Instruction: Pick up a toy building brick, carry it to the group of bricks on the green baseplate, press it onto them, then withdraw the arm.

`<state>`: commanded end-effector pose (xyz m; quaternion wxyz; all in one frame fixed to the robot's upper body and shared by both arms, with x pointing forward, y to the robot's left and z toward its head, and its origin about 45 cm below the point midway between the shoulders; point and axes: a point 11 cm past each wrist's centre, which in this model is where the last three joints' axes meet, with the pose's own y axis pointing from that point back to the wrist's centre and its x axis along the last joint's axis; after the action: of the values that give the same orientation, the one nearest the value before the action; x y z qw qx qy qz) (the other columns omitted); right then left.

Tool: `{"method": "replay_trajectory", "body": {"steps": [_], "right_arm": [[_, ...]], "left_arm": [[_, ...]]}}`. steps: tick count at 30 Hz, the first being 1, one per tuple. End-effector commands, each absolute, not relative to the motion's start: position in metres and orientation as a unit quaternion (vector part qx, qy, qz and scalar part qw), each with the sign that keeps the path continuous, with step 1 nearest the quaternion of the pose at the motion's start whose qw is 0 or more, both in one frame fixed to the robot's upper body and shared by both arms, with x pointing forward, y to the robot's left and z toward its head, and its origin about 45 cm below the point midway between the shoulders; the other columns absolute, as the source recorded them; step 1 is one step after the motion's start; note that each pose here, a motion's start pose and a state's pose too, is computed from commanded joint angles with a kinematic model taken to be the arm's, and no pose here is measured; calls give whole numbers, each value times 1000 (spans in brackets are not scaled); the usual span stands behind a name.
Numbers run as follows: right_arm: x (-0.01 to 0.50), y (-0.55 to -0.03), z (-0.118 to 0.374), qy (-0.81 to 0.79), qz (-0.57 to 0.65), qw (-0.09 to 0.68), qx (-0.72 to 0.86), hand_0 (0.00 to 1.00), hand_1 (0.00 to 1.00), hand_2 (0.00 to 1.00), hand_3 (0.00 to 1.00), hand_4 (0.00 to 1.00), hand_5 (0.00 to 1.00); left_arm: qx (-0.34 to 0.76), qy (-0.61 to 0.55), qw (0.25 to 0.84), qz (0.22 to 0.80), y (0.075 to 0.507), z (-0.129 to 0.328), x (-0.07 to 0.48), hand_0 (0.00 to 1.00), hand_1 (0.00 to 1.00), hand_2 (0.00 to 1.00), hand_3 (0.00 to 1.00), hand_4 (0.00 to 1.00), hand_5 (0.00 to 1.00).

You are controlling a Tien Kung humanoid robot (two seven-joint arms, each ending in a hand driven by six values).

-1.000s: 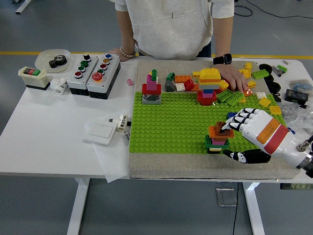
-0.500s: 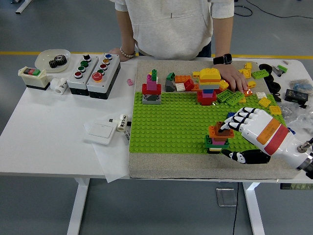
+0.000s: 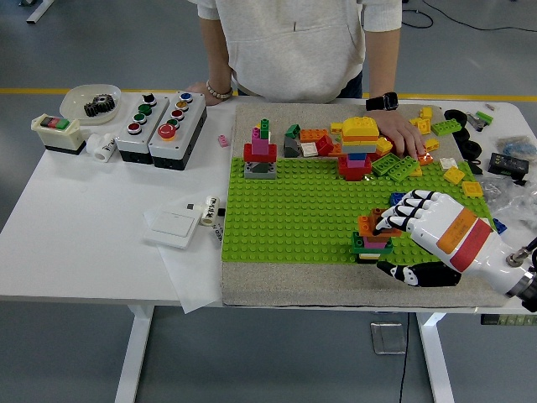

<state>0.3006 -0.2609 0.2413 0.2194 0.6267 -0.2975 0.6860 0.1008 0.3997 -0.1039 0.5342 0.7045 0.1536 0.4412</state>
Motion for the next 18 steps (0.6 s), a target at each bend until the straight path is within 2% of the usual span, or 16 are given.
{"method": "replay_trajectory", "body": {"steps": [18], "right_arm": [[298, -259, 235, -292, 681, 224, 634, 594, 553, 603, 582, 762, 446]], "left_arm": [[708, 154, 533, 437, 400, -104, 99, 690, 617, 748, 657, 758, 653]]}}
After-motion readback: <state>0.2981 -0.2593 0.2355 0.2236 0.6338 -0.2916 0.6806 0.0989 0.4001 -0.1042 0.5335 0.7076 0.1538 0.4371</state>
